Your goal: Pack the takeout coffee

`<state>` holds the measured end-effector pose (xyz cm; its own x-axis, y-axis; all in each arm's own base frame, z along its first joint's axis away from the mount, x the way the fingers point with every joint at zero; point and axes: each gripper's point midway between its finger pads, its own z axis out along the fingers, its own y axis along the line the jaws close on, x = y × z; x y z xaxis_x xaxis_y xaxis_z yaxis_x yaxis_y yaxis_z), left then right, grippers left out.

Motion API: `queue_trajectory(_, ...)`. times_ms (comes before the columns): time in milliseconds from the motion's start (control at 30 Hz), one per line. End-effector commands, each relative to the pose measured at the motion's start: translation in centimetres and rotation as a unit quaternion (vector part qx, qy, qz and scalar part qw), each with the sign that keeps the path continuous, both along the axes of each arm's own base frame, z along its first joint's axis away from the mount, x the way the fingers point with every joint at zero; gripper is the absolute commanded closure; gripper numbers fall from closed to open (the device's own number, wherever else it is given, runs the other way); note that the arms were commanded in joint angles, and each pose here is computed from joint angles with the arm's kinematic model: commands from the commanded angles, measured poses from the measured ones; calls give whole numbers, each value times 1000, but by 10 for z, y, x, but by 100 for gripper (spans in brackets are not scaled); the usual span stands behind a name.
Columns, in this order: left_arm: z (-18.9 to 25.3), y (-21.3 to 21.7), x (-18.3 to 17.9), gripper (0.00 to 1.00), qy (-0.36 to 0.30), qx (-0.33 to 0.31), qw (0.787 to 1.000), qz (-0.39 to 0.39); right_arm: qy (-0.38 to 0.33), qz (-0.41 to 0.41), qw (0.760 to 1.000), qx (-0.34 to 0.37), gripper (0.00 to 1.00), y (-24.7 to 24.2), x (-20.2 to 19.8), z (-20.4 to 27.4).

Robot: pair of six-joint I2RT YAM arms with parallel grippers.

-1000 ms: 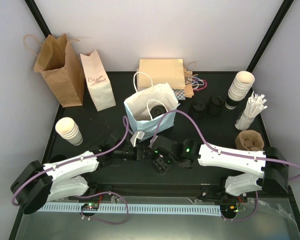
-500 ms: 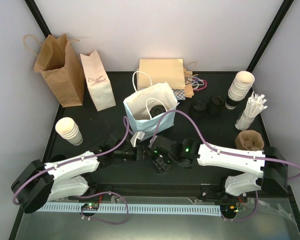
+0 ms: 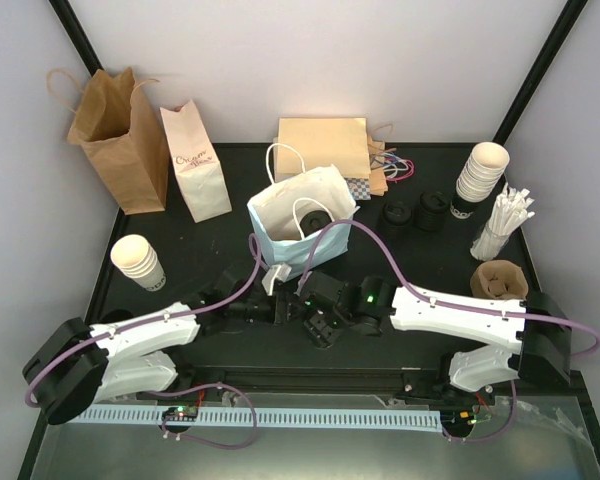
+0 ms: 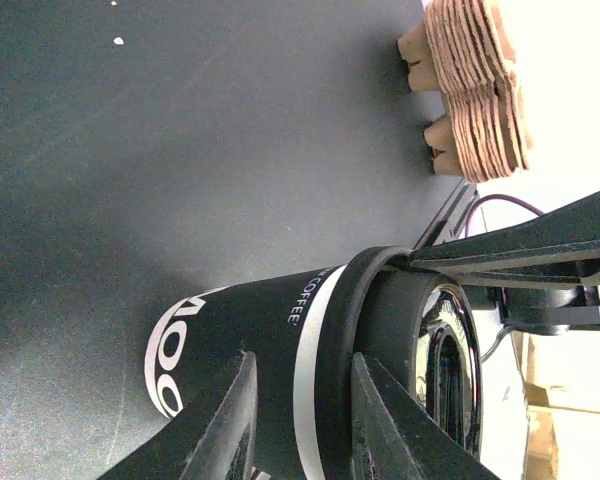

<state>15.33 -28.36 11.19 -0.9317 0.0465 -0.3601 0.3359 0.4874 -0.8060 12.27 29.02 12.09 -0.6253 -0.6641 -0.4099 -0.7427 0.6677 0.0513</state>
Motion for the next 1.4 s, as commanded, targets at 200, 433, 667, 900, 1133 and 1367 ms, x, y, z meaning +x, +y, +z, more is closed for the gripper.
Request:
queue_trajectory(200, -67, 24, -25, 73, 57, 108, 993, -1, 115, 17, 988, -106, 35, -28, -46, -64)
queue_trajectory(433, -88, 31, -28, 74, 77, 135, 988, 5, 128, 19, 983, -130, 35, -33, -51, -76)
queue_trajectory(667, -96, 35, -32, 75, 80, 142, 987, 11, 126, 19, 980, -152, 35, -37, -50, -78)
queue_trajectory(900, -80, 31, -30, 74, 66, 123, 990, 13, 111, 3, 981, -160, 35, -41, -44, -76)
queue_trajectory(1133, -33, 14, -25, 67, 31, 59, 998, -5, 76, 49, 990, -109, 35, -15, -50, -58)
queue_trajectory(1367, -31, 8, -29, 66, 43, 48, 998, -21, 94, 95, 988, -77, 35, -4, -64, -53)
